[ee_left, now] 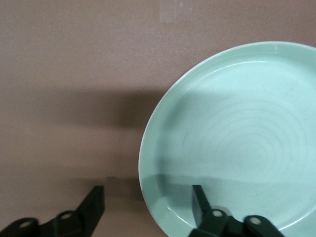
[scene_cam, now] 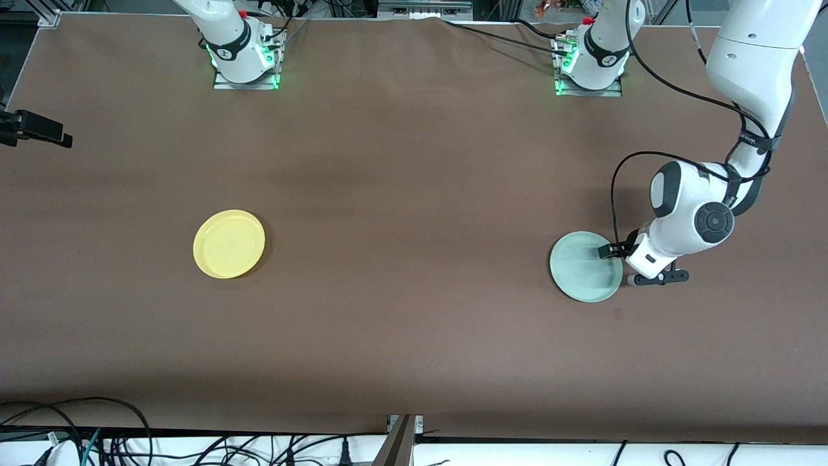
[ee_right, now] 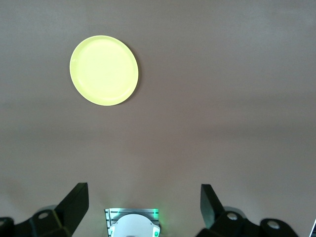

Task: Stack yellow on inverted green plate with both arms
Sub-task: 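Close the left gripper on the green plate's rim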

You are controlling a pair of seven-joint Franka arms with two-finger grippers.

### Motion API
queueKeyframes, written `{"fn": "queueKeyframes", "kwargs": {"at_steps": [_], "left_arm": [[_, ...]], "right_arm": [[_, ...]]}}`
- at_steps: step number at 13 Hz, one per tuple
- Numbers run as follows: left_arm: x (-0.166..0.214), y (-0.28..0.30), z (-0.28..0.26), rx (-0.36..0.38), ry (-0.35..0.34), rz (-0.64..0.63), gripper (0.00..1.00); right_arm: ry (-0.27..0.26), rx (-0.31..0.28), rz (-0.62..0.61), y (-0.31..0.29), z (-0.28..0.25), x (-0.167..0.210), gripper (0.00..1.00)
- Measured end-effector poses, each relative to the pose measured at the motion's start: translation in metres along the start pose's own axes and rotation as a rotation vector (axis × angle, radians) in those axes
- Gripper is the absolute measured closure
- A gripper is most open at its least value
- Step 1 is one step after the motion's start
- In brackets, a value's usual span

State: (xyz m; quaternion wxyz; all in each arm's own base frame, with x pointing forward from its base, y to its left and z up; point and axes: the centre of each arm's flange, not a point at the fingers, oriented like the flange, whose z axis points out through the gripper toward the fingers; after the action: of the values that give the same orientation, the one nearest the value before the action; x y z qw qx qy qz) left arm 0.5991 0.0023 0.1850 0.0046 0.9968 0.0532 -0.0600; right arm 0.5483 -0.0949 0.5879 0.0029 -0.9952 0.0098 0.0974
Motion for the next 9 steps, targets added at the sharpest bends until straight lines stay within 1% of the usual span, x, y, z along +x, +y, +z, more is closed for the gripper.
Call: {"fn": "queueKeyframes", "kwargs": {"at_steps": [3,4,5,6,9], "left_arm": [[-0.0001,-0.0002,0.0001,0.017,0.001,0.018,0.62],[-0.0001,-0.0002,0.0001,0.019,0.002,0.020,0.70],[0.0002,-0.0002,-0.0003,0.020,0.003,0.021,0.70],[0.0003,-0.0002,-0.0007,0.020,0.004,0.021,0.74],[0.0006,-0.0002,-0.0023,0.020,0.006,0.021,0.73]], "right_arm": [[0.000,0.000,0.000,0.0000,0.0000,0.0000,0.00],[0.000,0.000,0.000,0.0000,0.0000,0.0000,0.00],[0.000,0.000,0.000,-0.0001,0.0000,0.0000,0.00],[0.000,0.000,0.000,-0.0001,0.0000,0.0000,0.00],[0.000,0.000,-0.001,-0.0001,0.0000,0.0000,0.00]]}}
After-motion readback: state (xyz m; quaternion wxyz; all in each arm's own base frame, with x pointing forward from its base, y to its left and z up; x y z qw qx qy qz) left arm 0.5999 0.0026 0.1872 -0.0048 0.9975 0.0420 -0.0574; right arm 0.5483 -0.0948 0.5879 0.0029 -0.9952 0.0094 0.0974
